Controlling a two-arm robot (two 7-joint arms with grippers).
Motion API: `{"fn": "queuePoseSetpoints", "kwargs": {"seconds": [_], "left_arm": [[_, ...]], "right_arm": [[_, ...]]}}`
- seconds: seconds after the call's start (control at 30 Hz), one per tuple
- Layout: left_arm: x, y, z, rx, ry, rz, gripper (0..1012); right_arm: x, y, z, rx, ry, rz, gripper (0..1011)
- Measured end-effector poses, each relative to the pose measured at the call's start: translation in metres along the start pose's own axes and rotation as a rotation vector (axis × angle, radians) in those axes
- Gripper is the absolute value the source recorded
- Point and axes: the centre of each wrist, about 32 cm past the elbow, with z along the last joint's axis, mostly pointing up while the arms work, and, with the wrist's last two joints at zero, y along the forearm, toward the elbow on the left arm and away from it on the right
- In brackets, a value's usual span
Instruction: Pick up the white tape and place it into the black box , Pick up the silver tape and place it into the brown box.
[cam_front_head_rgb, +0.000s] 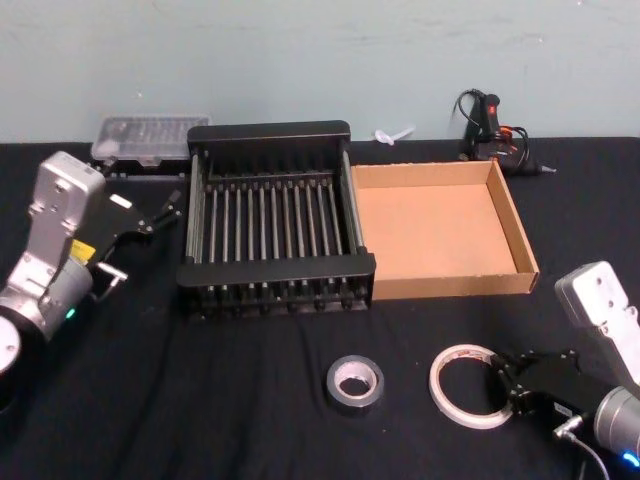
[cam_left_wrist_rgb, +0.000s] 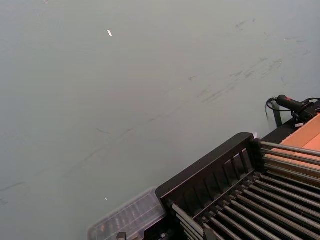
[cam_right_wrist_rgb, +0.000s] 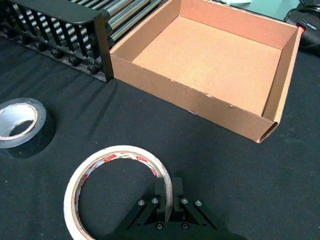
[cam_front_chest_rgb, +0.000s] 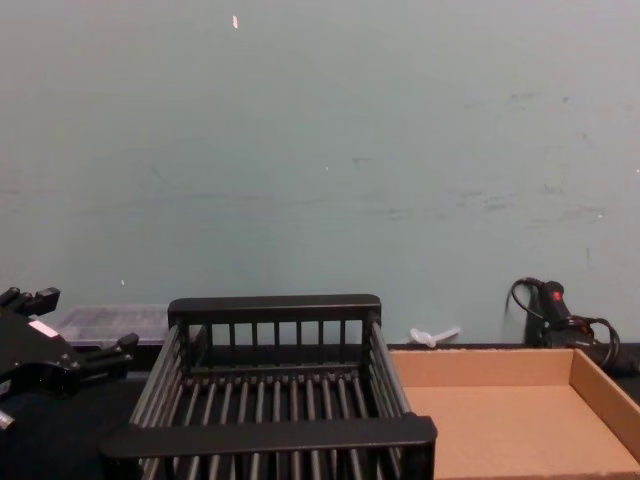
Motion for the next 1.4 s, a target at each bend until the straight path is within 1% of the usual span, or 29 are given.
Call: {"fn": "queuePoseSetpoints", "kwargs": {"seconds": [0.33, 0.63, 0.8, 0.93, 1.03, 1.07, 1.1, 1.2, 1.27, 1.3, 1.37, 1.4], "left_arm": [[0.0, 0.0, 0.0, 0.0, 0.0, 0.0, 1001], [0.0, 0.0, 0.0, 0.0, 0.0, 0.0, 1001], [0.0, 0.0, 0.0, 0.0, 0.0, 0.0, 1001], [0.0, 0.0, 0.0, 0.0, 0.0, 0.0, 1001], [0.0, 0.0, 0.0, 0.0, 0.0, 0.0, 1001], [0.0, 0.0, 0.0, 0.0, 0.0, 0.0, 1001], [0.0, 0.0, 0.0, 0.0, 0.0, 0.0, 1001], [0.0, 0.0, 0.0, 0.0, 0.0, 0.0, 1001], [0.0, 0.0, 0.0, 0.0, 0.0, 0.0, 1001], [0.0, 0.0, 0.0, 0.0, 0.0, 0.0, 1001], [0.0, 0.0, 0.0, 0.0, 0.0, 0.0, 1001], [0.0, 0.0, 0.0, 0.0, 0.0, 0.0, 1001]], "right_arm": [[0.0005, 0.0, 0.0, 0.004, 0.001, 0.003, 90], [0.0039, -0.007, 0.007, 0.066, -0.02, 0.036, 90], [0.0067, -0.011, 0.013, 0.1, -0.035, 0.035, 90], [0.0108, -0.012, 0.019, 0.127, -0.043, 0.021, 90], [0.0159, -0.01, 0.027, 0.151, -0.05, 0.003, 90], [0.0159, -0.01, 0.027, 0.151, -0.05, 0.003, 90], [0.0184, -0.009, 0.031, 0.159, -0.054, -0.007, 90], [0.0224, -0.006, 0.036, 0.17, -0.057, -0.025, 90], [0.0279, -0.001, 0.044, 0.184, -0.062, -0.047, 90], [0.0279, -0.001, 0.044, 0.184, -0.062, -0.047, 90], [0.0343, 0.005, 0.051, 0.196, -0.068, -0.068, 90], [0.0358, 0.006, 0.052, 0.199, -0.069, -0.072, 90]]}}
